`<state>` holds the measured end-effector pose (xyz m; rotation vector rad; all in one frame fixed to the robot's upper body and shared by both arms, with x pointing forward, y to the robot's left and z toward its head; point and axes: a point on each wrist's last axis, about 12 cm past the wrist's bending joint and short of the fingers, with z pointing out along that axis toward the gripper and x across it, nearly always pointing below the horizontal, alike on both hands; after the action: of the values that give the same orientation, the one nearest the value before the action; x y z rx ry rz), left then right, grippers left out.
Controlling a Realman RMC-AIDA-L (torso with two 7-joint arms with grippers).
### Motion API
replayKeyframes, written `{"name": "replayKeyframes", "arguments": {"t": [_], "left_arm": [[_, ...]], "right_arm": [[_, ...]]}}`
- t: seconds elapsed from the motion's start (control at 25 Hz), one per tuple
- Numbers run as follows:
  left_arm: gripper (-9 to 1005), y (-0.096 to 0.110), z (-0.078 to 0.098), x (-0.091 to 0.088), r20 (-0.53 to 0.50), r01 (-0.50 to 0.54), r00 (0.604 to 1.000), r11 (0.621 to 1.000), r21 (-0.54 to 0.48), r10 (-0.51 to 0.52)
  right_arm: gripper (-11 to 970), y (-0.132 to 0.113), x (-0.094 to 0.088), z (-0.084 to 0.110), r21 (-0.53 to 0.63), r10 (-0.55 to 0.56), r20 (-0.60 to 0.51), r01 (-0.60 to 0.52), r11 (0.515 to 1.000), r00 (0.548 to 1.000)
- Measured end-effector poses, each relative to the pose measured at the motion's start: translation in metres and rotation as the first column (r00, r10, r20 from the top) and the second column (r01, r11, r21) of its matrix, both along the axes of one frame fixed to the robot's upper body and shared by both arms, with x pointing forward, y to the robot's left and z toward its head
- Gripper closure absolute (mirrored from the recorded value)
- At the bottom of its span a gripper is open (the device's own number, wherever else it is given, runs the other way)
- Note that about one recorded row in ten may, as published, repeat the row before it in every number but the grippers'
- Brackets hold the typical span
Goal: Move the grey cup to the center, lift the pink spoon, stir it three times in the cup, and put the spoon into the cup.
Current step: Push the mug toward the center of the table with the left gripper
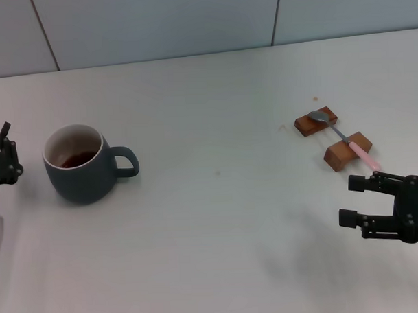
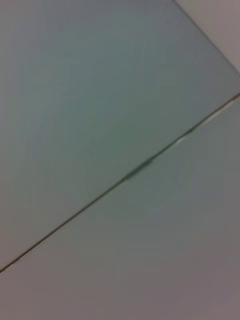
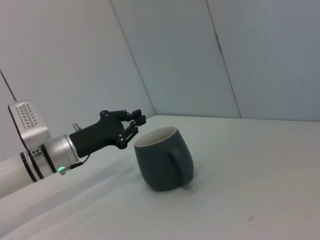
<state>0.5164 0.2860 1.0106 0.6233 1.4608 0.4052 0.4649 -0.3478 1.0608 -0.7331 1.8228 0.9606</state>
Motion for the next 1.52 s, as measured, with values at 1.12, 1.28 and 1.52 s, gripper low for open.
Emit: {"name": "replayKeyframes", "arguments": {"t": [1.12, 1.28, 1.52], "left_arm": [[981, -0.075, -0.01, -0.005, -0.131, 0.35, 0.927, 0.936, -0.039, -0.352], [976, -0.089, -0.009, -0.006, -0.132, 0.394, 0.908, 0.917, -0.056, -0.398], [970, -0.109, -0.008, -0.01, -0.143, 0.456, 0.874, 0.885, -0.09, -0.465]], "right_arm": [[120, 0.0, 0.0, 0.0, 0.002, -0.001, -0.002, 0.001, 1.0, 1.0], [120, 0.0, 0.0, 0.0, 0.002, -0.001, -0.003, 0.001, 1.0, 1.0], [120, 0.001, 0.0, 0.0, 0.004, -0.001, -0.004, 0.001, 1.0, 1.0]]}}
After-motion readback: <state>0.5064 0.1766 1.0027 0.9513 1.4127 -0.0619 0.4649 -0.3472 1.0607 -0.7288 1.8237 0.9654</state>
